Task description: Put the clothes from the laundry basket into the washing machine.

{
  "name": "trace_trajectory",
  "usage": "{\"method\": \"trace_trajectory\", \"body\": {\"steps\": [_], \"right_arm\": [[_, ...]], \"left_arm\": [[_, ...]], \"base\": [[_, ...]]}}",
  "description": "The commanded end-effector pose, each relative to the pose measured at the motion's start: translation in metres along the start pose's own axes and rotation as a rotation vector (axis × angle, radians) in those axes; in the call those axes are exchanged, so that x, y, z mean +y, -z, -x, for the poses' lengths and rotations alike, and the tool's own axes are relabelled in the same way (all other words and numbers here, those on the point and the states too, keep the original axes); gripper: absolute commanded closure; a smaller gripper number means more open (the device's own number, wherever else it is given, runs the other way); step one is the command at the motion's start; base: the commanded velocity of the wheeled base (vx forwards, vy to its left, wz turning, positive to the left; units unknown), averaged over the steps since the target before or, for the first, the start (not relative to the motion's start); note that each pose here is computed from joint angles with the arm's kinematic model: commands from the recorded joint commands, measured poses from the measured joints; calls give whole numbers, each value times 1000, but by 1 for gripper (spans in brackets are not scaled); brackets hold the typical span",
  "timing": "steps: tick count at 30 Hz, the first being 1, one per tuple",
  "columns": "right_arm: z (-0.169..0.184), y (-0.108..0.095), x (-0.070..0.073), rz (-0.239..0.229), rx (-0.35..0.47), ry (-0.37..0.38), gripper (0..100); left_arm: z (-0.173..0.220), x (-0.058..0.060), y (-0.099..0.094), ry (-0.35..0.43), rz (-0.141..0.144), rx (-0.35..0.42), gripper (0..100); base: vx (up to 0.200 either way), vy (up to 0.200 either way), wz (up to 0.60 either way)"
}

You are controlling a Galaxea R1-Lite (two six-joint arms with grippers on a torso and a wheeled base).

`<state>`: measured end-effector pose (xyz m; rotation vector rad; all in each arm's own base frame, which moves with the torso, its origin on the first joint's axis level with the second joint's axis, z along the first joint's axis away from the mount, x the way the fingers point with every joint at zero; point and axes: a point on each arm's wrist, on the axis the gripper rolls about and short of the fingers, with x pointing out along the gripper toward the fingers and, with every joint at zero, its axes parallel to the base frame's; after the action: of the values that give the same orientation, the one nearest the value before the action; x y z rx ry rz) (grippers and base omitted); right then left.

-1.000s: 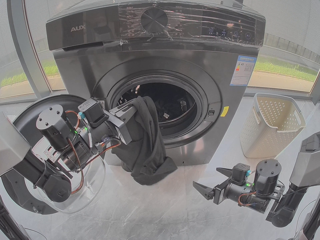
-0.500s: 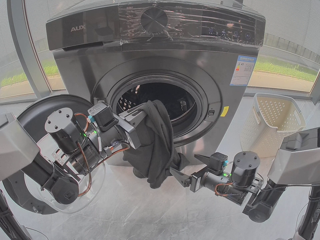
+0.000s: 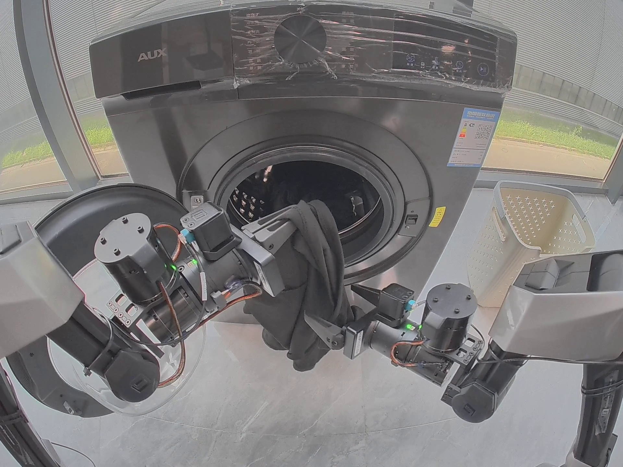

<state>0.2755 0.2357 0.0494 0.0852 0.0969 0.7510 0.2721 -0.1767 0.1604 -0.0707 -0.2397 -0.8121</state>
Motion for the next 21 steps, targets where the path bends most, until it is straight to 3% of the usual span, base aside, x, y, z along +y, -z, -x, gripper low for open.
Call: {"method": "trace_trajectory", "body": {"steps": [1, 7, 15, 21], "right_arm": [[-19, 5, 4, 14, -19, -20, 0], [-32, 2, 18, 13, -16, -54, 0], [-54, -2, 18, 12, -35, -40, 0], [-67, 7, 18, 13, -45, -1, 0]], "left_arm": [[-4, -5, 0, 13, 6, 0, 100], [-11, -3, 8, -9, 2, 10, 100], [-18, 1, 10, -97, 2, 15, 100], [-25, 3, 3, -147, 2, 4, 100]], "base": [[0, 0, 0], [0, 0, 0], [0, 0, 0], [0, 0, 0]]}}
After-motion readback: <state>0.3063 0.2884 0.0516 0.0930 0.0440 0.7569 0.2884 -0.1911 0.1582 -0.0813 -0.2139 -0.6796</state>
